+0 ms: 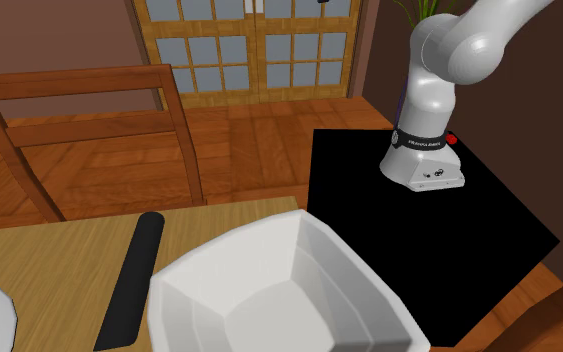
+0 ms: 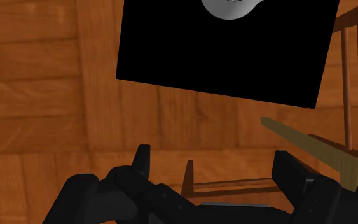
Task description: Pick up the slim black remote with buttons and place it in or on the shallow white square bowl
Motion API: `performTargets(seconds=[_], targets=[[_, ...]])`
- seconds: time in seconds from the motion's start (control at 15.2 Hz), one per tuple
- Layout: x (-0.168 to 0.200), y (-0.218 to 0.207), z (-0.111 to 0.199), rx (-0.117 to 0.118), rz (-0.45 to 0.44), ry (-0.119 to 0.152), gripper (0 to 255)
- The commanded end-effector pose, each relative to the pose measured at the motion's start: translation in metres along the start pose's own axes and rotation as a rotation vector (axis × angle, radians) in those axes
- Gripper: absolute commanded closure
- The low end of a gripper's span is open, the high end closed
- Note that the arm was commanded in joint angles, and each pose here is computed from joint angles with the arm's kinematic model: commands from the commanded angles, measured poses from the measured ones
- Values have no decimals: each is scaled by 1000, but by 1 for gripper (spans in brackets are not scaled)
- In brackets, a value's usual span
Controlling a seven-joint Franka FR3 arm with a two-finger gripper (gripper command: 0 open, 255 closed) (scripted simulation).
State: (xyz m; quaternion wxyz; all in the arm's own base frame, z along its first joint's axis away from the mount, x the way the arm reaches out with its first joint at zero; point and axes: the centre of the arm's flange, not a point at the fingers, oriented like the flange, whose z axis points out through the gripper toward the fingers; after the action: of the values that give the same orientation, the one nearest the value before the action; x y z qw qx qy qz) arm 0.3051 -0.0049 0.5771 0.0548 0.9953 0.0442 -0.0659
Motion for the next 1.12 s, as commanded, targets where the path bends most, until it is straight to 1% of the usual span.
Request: performTargets(seconds=[0.0,0.53,1.06], targets=[[0,0,0,0,0,0,0],[5,-89,35,64,243,-21,0],[32,-177,66,127,486,-42,0]])
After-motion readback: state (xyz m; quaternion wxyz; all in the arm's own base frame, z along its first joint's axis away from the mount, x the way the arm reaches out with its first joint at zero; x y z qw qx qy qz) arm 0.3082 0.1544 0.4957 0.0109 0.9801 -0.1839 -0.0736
